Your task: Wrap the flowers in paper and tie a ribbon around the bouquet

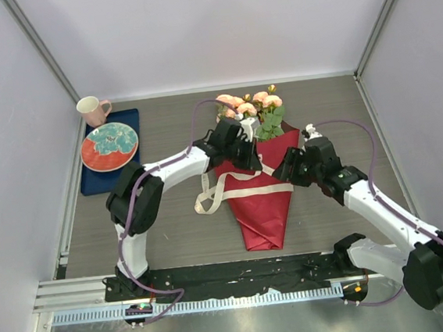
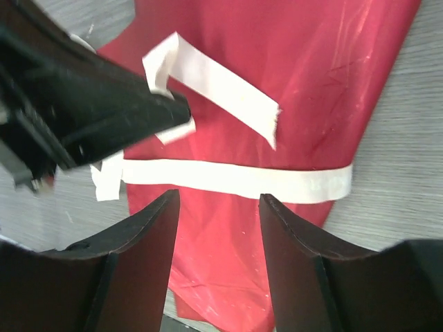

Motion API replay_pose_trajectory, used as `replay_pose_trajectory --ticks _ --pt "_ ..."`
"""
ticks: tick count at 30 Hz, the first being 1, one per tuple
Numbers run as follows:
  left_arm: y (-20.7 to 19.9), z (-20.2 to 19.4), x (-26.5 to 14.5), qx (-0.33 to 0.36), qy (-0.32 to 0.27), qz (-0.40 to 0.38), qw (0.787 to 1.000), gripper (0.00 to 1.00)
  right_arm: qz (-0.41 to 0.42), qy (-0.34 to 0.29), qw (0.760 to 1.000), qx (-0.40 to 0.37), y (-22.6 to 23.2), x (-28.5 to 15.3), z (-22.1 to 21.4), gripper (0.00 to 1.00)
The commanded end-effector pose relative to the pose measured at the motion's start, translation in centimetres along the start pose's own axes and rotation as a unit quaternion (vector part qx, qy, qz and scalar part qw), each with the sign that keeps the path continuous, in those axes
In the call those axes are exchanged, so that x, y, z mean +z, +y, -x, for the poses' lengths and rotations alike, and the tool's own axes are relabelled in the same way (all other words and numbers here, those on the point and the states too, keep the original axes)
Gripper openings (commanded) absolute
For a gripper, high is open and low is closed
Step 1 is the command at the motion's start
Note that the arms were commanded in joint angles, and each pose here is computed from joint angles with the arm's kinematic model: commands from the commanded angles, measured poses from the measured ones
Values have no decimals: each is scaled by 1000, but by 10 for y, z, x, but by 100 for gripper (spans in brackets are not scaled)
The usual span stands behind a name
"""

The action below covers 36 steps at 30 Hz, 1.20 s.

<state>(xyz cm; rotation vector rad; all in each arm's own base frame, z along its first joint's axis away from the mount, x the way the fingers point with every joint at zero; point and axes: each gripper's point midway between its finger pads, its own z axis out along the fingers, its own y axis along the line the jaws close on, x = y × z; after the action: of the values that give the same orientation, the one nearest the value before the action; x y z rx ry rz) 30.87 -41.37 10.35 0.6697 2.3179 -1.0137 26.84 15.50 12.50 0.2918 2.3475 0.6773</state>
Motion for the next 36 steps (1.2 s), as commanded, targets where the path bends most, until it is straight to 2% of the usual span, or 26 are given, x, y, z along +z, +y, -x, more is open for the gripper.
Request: replay_pose_trajectory --ticks 1,2,8,12,25,28,36 --pt "-13 -11 -1 -44 65 -52 996 0 -25 -14 996 -83 -15 0 -6 56" --pt "-14 -10 1 -49 68 -58 995 0 -51 -29 995 -86 -21 2 -1 56" --pt "-24 -16 9 -87 87 -95 988 0 -121 -28 980 -157 -9 18 -10 56" --pt "-20 -20 14 -102 94 -90 986 0 -189 -33 962 -195 -26 28 -14 57" --pt "-6 -19 17 -121 89 -68 986 0 -192 -42 952 -237 -22 53 -28 54" --pt "-4 -14 16 -122 84 -66 987 0 -202 -41 949 -237 -27 54 -30 49" --pt "-8 -6 22 -129 79 -77 985 0 -185 -48 954 -233 -18 46 -27 18"
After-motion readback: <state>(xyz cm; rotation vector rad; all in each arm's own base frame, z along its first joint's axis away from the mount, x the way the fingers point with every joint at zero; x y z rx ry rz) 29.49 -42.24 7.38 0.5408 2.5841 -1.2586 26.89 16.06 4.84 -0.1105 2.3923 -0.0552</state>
